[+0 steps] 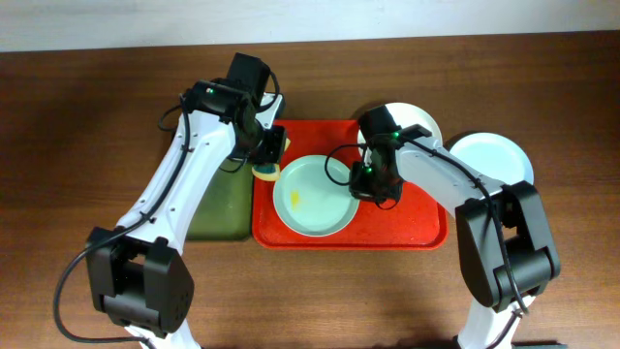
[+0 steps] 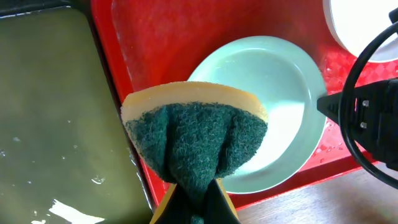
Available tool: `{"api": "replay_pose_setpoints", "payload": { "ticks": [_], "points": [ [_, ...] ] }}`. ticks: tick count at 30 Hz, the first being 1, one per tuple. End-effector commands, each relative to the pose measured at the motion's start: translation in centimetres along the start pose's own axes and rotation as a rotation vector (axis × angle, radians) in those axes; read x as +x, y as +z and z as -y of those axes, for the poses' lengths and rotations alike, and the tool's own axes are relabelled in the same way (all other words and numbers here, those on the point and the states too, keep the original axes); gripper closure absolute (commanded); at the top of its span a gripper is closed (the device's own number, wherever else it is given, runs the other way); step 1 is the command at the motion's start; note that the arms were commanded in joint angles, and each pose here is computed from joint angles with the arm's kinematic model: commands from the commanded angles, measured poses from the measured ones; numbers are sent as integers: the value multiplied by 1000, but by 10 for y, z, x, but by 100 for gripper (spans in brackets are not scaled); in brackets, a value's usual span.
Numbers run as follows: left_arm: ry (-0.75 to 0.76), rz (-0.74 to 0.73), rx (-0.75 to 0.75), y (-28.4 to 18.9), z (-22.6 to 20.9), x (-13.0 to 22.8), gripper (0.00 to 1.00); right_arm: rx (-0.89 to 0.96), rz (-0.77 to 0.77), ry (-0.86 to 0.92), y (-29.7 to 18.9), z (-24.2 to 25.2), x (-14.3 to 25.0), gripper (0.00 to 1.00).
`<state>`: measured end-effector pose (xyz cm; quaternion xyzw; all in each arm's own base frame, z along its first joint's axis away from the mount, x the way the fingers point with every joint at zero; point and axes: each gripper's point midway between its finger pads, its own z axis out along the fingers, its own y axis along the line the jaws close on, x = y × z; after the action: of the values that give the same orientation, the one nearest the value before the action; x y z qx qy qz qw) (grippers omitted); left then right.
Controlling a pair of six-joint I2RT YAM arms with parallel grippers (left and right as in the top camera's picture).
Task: Clean dirty plates on tray and stack at the side
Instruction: 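Move the sponge over the white plate with the left gripper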
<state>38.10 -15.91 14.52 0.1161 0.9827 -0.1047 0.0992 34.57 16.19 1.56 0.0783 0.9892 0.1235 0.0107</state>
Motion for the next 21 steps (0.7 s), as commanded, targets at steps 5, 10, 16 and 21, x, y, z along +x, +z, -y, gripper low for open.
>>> {"api": "replay_pose_setpoints", "payload": {
  "ticks": [5,10,16,21],
  "points": [
    [-68,24,18,-1,4,-9,100,-10,0,62,-1,-11,3,96],
    [-63,-1,16,14,5,-9,100,-59,-7,60,-2,-17,1,73],
    [-14,-76,12,64,1,-9,100,-56,28,-18,-3,-17,-7,91],
    [36,-70,14,69,7,-11,100,-56,28,-17,-3,-17,-7,94]
  ]
}}
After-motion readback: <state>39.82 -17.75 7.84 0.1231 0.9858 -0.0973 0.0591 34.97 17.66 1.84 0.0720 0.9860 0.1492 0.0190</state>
